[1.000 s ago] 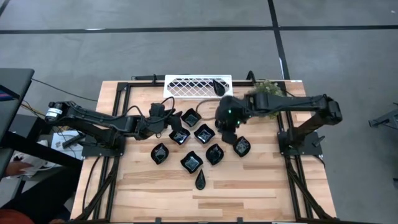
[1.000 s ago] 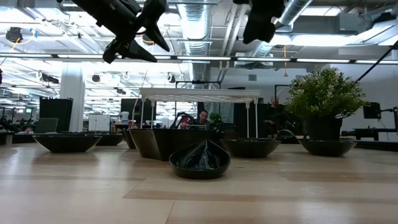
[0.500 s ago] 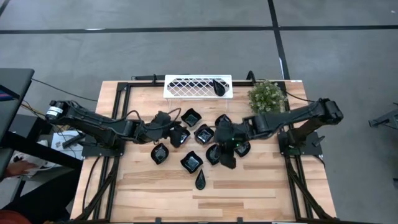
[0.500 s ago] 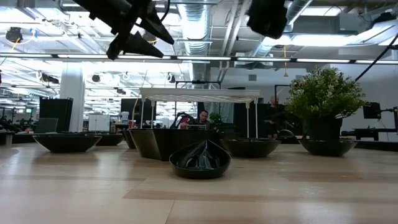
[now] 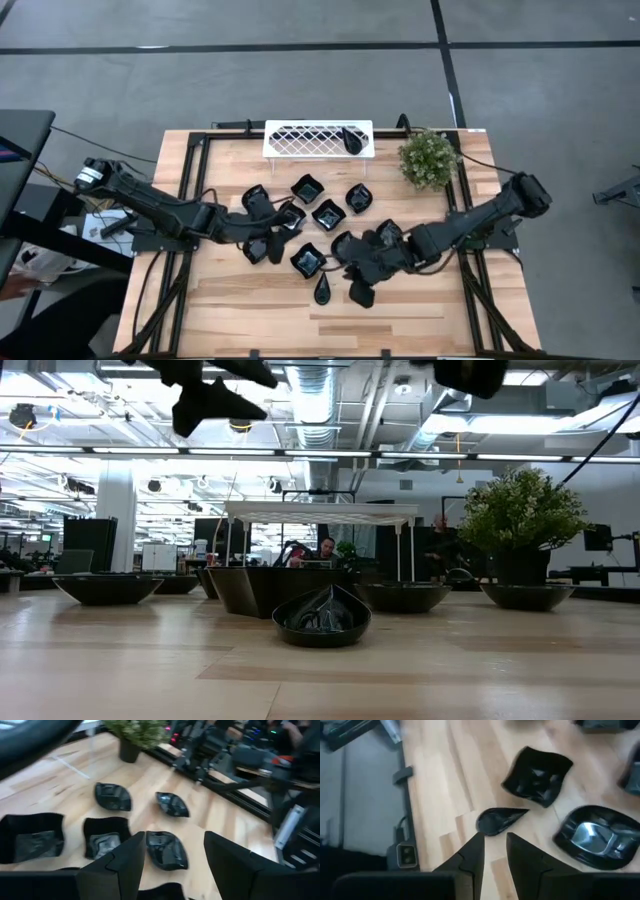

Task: Pick & Place Mini shaped plates
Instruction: Stack the drop-shaped plate on top of the other drop-shaped plates on the shelf

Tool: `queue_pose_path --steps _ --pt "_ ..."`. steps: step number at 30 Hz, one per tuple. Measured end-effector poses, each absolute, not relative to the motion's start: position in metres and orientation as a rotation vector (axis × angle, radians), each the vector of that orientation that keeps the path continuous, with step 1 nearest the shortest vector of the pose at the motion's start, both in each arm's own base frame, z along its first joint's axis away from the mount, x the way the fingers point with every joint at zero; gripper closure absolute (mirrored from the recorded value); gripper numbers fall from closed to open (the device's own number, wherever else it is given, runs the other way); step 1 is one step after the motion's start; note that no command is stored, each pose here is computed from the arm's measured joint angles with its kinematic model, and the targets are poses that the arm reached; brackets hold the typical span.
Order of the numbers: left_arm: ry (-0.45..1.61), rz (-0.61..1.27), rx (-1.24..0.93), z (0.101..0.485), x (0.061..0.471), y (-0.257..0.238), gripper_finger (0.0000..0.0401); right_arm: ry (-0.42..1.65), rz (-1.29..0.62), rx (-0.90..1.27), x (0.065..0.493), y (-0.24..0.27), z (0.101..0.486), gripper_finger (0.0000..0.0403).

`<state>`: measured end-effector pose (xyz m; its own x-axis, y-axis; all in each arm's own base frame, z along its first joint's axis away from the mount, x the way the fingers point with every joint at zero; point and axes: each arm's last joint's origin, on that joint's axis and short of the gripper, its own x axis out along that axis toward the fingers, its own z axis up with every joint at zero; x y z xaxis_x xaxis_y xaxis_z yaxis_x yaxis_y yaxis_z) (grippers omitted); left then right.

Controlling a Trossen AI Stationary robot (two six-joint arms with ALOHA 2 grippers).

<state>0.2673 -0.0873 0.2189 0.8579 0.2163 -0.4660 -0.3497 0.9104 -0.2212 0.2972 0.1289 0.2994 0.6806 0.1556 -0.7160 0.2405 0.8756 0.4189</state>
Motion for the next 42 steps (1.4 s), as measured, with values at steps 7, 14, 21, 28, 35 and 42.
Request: queue_pose_path --steps 7,14,21,28,35,42 --pt "0.465 0.197 -0.273 0.221 0.268 -0.093 0.0196 0.851 -0.079 0.594 0.312 0.156 0.272 0.0326" --pt "0.402 0.138 -0.307 0.215 0.251 -0.093 0.0196 0.919 -0.126 0.616 0.326 0.172 0.236 0.0326" --pt "0.291 0.08 -0.36 0.211 0.206 -0.081 0.0196 0.934 -0.178 0.633 0.34 0.167 0.216 0.0326" --pt "0.229 0.025 -0.377 0.209 0.173 -0.075 0.0196 0.944 -0.198 0.677 0.349 0.16 0.207 0.0305" --pt "0.21 -0.003 -0.397 0.201 0.158 -0.072 0.0196 0.931 -0.228 0.735 0.351 0.156 0.208 0.0256" --pt "0.224 -0.005 -0.393 0.195 0.155 -0.071 0.0196 0.916 -0.253 0.792 0.358 0.157 0.199 0.0231"
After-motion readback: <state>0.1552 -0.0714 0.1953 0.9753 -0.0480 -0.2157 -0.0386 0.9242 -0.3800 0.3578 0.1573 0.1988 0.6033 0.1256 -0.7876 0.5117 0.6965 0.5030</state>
